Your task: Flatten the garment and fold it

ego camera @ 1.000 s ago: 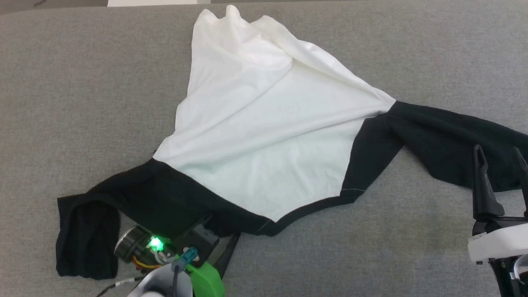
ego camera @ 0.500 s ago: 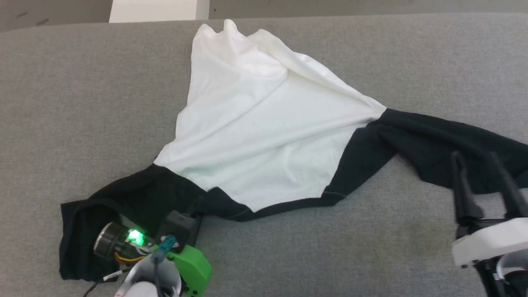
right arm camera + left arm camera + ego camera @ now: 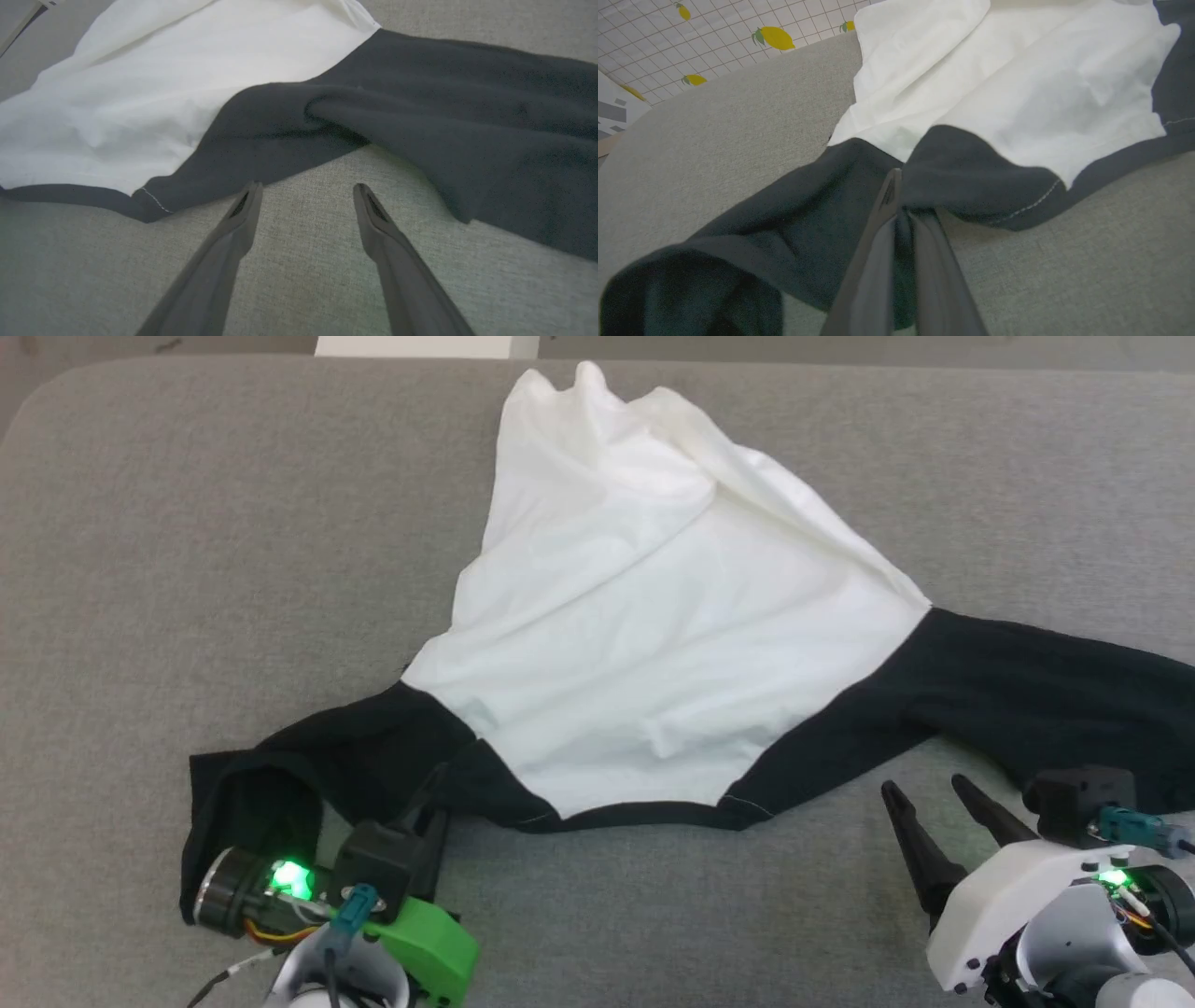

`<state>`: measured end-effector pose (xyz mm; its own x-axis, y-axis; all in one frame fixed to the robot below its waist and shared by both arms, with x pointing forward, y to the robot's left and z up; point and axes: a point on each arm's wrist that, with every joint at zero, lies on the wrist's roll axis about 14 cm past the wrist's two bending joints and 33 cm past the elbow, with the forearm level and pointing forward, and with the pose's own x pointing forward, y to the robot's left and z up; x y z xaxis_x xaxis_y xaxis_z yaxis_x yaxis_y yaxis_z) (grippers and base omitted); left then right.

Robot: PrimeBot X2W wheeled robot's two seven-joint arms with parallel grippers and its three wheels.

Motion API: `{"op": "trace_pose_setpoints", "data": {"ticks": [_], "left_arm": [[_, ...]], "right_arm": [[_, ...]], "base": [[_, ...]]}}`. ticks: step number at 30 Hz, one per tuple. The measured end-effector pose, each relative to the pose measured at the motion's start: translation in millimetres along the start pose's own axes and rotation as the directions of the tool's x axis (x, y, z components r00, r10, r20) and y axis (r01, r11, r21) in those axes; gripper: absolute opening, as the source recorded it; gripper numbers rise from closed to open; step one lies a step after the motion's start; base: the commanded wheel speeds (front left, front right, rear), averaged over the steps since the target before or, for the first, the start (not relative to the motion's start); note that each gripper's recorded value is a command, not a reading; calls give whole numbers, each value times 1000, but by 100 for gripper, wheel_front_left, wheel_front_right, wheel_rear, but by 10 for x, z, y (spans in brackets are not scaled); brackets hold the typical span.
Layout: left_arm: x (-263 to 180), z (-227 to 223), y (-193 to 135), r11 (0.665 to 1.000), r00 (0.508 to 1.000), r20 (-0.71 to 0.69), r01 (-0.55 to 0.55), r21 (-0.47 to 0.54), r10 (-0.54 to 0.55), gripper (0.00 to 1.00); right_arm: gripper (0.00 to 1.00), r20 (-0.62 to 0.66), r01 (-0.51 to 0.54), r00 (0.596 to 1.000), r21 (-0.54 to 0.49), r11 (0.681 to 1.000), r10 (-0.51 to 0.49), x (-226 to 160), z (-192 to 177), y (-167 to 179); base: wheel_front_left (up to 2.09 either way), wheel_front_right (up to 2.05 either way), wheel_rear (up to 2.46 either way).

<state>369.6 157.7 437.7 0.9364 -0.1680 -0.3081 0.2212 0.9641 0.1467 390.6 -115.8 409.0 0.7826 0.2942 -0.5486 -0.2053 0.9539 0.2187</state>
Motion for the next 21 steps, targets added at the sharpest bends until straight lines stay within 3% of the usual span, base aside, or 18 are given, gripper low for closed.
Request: {"op": "trace_pose_setpoints", "data": {"ticks": [5,21], "left_arm": [[35,-15,-52,1000,1000,-6,8,-19,-8,4],[106,-127,-72,999,999,-36,1,-48,-3,0]], "right_arm": [[100,-55,-1,998,-12,1000,1,141,-133,-9],[100,-80,-39,996,-25,999,37,615,-126,68]], "base": [[0,0,0],[0,0,0]]}}
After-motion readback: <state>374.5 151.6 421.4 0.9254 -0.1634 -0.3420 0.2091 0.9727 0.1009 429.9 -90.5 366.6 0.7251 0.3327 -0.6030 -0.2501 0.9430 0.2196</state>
